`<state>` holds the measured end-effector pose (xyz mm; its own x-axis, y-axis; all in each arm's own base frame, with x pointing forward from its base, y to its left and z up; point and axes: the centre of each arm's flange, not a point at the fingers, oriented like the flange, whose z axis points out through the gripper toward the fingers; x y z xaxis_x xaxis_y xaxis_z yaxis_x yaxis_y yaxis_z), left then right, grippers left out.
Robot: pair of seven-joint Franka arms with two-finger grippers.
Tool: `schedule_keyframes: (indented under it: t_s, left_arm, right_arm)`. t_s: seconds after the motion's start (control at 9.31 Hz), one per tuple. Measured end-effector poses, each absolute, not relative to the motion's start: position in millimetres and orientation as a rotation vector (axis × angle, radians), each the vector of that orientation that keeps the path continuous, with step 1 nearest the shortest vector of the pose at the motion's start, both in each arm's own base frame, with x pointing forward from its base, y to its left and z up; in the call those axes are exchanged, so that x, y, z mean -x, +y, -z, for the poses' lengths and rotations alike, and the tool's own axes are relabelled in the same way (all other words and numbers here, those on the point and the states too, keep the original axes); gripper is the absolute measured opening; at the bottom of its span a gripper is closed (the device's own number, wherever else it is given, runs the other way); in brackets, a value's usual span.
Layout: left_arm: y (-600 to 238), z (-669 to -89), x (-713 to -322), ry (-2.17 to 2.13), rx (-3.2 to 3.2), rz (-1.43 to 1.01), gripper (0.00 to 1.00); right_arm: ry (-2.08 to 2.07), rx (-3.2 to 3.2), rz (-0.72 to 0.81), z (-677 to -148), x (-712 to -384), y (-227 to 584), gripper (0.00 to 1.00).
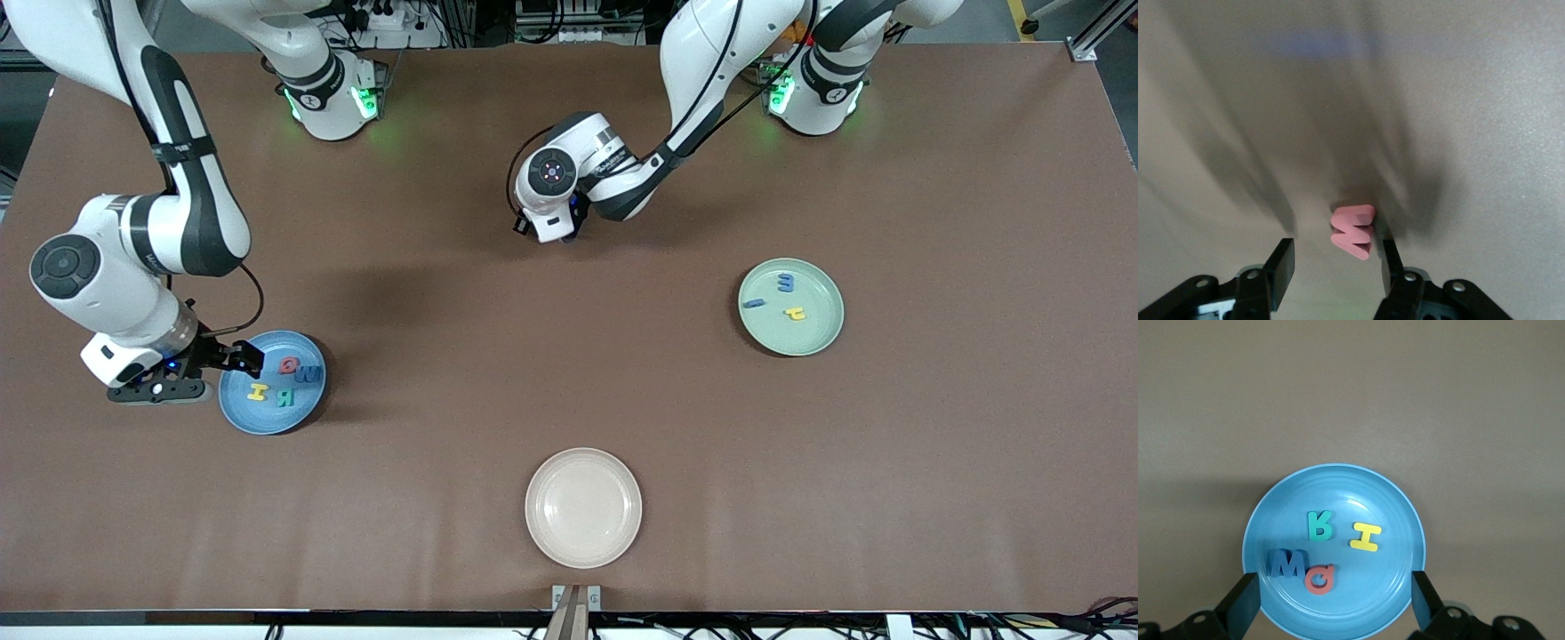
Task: Sort uppercase to blue plate, lowercase to green plate
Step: 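Grasp the pink w with the left gripper while the right gripper withdraws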
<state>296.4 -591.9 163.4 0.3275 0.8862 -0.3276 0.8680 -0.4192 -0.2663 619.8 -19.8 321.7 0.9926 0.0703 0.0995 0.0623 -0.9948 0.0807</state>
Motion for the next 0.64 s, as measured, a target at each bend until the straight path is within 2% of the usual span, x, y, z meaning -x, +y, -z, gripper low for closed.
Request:
schedule_keyframes:
  t_s: [0.11, 0.64]
  left_arm:
    - [-591.5, -163.5, -296.2, -1.667, 2.545, -0.653, 0.57]
    - [-590.2, -162.8, -289.8, -1.638, 2.613, -0.613, 0.58]
  right_arm:
    - [0.103, -3.058, -0.157, -321.8, -619.8, -19.6, 1.00]
    - [0.110, -3.060, -0.163, -324.5, -619.9, -16.2, 1.00]
